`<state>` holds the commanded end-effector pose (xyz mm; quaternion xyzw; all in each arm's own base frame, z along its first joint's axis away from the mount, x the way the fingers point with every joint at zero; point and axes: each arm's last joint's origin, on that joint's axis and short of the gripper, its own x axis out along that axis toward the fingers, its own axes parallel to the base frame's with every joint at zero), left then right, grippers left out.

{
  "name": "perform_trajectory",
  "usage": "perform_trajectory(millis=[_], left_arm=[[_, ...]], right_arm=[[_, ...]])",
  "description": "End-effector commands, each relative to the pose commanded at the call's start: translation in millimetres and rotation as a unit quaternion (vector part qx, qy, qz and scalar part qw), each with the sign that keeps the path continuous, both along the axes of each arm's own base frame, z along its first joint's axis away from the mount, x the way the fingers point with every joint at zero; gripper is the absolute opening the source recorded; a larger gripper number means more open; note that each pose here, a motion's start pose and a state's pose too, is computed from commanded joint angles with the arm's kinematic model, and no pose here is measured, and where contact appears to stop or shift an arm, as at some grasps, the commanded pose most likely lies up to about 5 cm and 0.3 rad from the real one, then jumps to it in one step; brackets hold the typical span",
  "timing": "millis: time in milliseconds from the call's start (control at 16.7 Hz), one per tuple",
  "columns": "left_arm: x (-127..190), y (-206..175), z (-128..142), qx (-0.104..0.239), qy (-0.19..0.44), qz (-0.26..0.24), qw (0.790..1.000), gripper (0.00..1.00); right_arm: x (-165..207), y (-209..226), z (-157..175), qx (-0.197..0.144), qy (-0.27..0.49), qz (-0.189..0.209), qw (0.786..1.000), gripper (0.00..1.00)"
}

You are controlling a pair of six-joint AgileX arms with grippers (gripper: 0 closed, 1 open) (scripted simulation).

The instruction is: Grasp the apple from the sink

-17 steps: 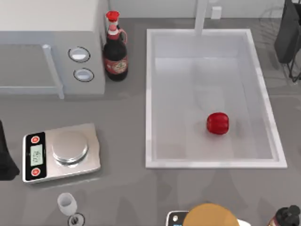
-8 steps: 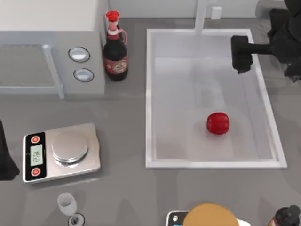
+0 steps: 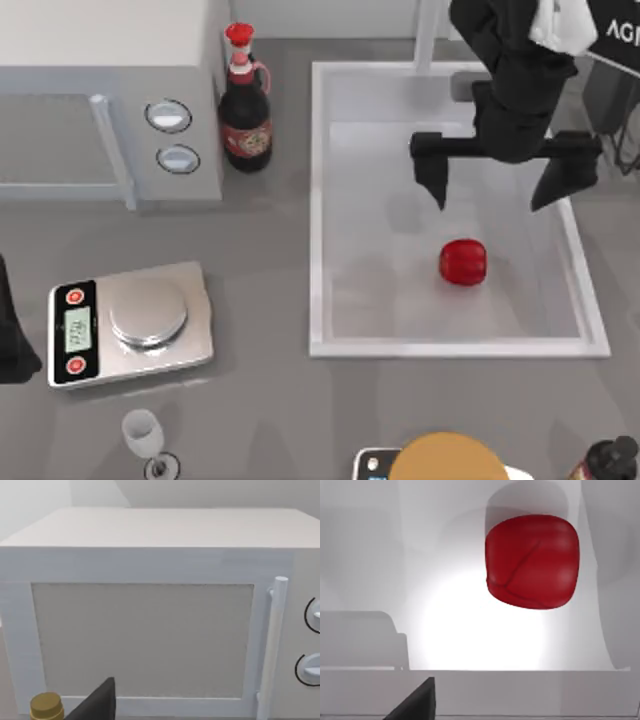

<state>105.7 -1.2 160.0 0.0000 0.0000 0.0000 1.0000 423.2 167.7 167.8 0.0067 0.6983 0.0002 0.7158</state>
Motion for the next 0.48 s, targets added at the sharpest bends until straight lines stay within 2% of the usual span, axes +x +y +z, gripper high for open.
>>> perform_trajectory(millis=[480], left_arm=[[0.0,0.0,0.0,0.000,0.000,0.000,1.000,1.00]], right_arm=[[4.4,2.0,-10.0,-0.005,0.012,-0.003,1.000,1.00]])
